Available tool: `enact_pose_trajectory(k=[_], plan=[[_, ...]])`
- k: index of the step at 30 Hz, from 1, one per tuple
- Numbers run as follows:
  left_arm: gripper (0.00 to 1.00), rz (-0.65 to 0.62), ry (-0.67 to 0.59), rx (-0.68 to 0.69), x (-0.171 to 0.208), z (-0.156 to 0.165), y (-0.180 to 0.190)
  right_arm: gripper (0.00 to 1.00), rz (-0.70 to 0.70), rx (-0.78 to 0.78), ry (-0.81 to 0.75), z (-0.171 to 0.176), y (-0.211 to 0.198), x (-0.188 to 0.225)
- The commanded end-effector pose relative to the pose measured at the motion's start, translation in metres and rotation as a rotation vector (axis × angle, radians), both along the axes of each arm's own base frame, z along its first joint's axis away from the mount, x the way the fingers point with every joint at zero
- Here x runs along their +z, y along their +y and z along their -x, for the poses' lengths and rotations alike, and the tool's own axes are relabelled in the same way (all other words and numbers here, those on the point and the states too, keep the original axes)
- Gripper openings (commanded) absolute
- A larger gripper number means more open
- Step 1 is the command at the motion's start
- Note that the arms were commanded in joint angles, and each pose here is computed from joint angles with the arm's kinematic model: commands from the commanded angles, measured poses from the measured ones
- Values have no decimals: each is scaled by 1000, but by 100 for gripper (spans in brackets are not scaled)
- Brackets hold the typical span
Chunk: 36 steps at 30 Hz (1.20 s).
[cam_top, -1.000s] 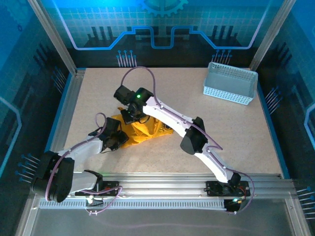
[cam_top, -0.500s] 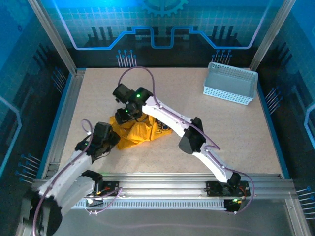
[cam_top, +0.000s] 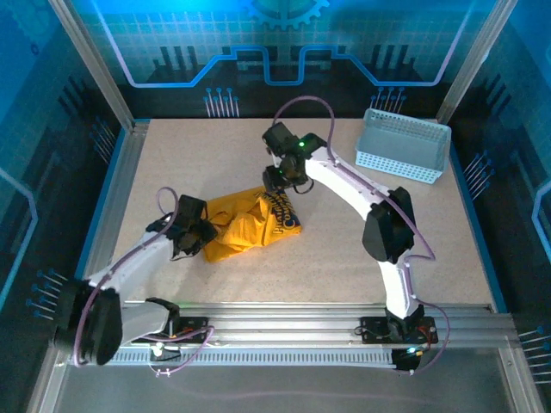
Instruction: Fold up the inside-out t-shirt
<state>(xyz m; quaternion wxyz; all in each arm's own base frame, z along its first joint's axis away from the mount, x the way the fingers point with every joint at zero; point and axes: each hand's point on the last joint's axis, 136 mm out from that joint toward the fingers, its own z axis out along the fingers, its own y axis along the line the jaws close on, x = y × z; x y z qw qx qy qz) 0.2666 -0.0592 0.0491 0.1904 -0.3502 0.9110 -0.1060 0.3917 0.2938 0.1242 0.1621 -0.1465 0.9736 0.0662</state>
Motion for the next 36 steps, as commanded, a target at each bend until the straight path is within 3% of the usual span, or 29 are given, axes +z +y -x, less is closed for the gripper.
enact_pose_trajectory(k=[1, 7, 13, 16, 19, 23, 27, 33, 36], plan=[[38, 13, -16, -66, -2, -30, -14, 58, 5, 30, -5, 2, 7, -31], [32, 70, -25, -184, -11, -86, -46, 55, -10, -15, 35, 39, -9, -62], [31, 139, -26, -497, -5, -153, -134, 56, 29, -111, 63, 120, -26, -78], [41, 143, -53, -601, 7, -171, -168, 57, 24, -161, 51, 159, -27, -72], [51, 89, -62, -659, 22, -174, -175, 59, 7, -192, -3, 177, -31, -52], [62, -43, -104, -658, 50, -163, -149, 60, 5, -206, -96, 167, -52, -14], [66, -93, -154, -657, 71, -138, -130, 62, -16, -162, -181, 135, -65, 18], [67, -106, -206, -724, 66, -101, -139, 62, -167, -52, -144, 68, -41, 17], [67, -109, -195, -770, 54, -95, -150, 62, -158, -49, -128, 43, -35, 8]])
